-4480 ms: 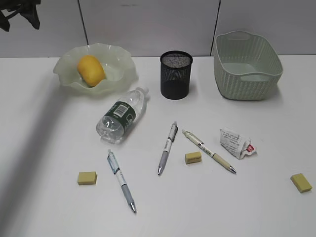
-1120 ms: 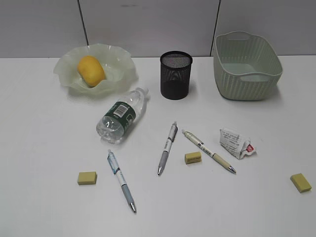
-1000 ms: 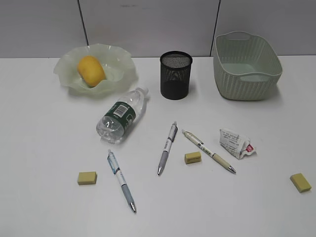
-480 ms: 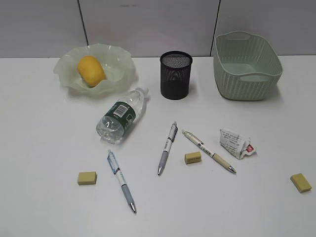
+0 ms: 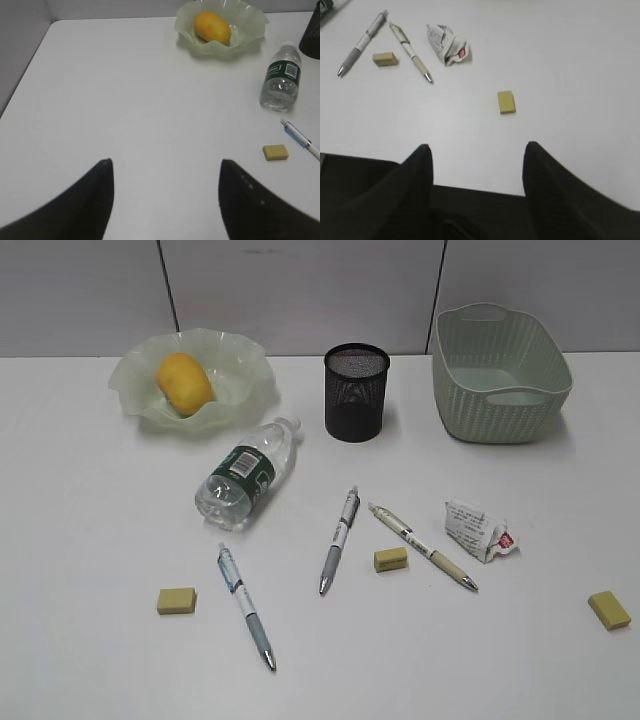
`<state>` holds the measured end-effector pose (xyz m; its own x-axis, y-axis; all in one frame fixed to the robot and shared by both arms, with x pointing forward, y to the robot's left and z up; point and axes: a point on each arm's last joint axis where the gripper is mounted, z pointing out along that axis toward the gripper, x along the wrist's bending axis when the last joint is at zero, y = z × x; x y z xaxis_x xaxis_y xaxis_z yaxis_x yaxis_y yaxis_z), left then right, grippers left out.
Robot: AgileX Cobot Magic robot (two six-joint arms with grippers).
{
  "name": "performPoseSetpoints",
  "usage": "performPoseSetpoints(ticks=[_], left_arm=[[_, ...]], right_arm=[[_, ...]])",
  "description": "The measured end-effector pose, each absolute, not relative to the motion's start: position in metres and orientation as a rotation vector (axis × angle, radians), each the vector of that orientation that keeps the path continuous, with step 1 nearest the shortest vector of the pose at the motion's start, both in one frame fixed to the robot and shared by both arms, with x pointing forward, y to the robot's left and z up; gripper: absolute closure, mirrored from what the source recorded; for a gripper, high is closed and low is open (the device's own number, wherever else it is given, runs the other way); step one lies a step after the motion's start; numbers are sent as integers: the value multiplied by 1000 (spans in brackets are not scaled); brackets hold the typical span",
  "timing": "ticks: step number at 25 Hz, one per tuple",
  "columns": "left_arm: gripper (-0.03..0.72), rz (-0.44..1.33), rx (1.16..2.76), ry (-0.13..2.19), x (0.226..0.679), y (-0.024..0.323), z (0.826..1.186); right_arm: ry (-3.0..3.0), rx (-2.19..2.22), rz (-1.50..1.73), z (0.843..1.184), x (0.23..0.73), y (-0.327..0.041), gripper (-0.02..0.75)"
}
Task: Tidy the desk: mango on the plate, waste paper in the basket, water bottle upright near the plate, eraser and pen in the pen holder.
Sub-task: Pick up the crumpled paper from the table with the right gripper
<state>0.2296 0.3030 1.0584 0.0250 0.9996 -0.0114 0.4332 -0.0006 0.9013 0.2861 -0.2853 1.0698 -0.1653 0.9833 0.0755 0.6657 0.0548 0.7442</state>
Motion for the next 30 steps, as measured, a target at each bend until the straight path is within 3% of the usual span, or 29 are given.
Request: performPoseSetpoints(ticks=[11,18,25,30], left_arm=[[190,938,1539,1511,230,303,1058],[190,938,1539,1511,230,303,1058],[190,938,1539,1511,230,303,1058],[190,938,1539,1511,230,303,1058]], right_arm=[[2151,1873,623,1094,424,-264,281],[2248,1967,487,1084,506,-253,281],[2363,2042,310,1051,563,-241,277],[2487,1961,213,1020,590,-207,208]])
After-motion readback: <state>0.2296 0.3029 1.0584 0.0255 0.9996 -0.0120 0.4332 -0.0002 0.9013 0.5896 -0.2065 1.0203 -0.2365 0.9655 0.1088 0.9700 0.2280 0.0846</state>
